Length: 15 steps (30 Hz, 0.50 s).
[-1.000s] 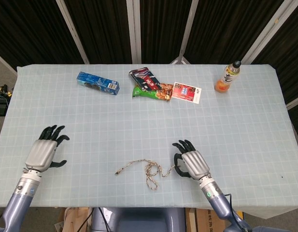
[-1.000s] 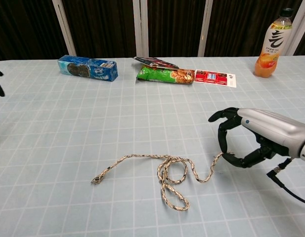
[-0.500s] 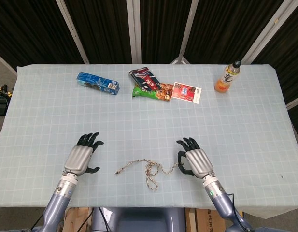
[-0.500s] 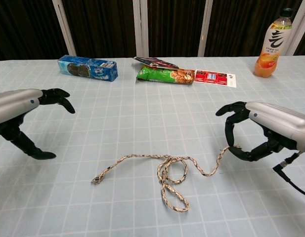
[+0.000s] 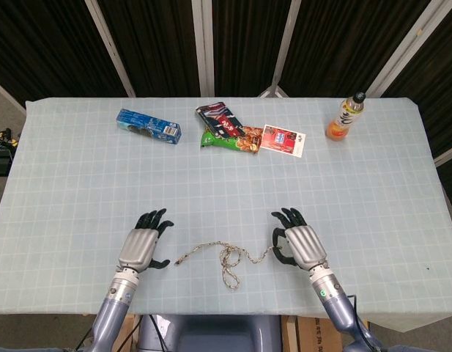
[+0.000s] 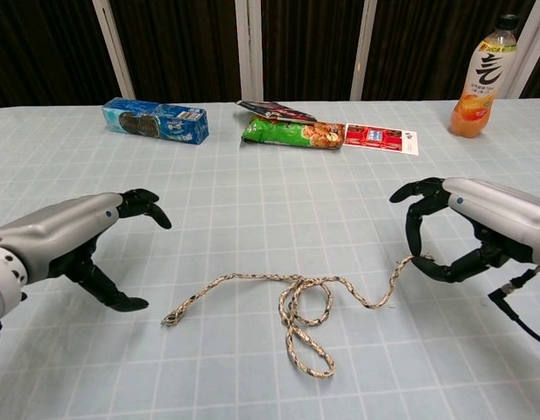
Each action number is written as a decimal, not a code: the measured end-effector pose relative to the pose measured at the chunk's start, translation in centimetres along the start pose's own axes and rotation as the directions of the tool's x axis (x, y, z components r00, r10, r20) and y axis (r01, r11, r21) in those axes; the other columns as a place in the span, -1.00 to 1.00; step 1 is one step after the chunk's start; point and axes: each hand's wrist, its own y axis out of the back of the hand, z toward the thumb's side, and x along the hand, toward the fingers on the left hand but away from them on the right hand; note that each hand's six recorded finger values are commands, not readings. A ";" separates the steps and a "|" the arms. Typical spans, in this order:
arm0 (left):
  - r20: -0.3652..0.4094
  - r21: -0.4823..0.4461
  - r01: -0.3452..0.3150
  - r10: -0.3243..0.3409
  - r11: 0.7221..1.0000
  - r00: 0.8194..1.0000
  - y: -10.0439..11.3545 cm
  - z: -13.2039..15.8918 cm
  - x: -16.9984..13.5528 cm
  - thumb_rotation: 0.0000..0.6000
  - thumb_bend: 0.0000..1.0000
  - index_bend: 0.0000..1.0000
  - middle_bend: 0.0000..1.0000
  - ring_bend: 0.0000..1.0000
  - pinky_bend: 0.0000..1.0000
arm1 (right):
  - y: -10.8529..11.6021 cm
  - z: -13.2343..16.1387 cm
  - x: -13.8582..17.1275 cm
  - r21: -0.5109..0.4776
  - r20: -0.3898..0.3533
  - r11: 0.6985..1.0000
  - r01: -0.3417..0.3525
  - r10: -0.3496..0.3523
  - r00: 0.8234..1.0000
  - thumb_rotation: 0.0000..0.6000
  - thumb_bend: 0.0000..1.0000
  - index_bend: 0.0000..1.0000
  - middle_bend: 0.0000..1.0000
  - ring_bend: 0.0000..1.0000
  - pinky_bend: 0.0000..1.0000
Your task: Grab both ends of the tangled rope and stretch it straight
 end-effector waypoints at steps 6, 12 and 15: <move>0.005 -0.016 0.011 -0.011 1.000 1.000 -0.9 0.6 0.1 1.00 -0.53 -0.45 -0.89 -1.00 -1.00 | 0.2 -0.1 -0.1 0.002 0.011 1.000 0.006 -0.006 1.000 1.00 -0.04 0.29 -0.65 -0.90 -1.00; 0.000 -0.013 0.028 -0.028 1.000 1.000 -1.5 0.9 0.2 1.00 -0.46 -0.32 -0.80 -1.00 -1.00 | 0.3 -0.3 -0.1 0.002 0.018 1.000 0.008 -0.008 1.000 1.00 -0.04 0.29 -0.65 -0.90 -1.00; 0.003 -0.019 0.036 -0.035 0.999 0.999 -1.7 1.3 0.2 1.00 -0.40 -0.21 -0.79 -1.00 -1.00 | 0.4 -0.3 -0.1 -0.003 0.020 1.000 0.008 -0.008 1.000 1.00 -0.04 0.29 -0.65 -0.90 -1.00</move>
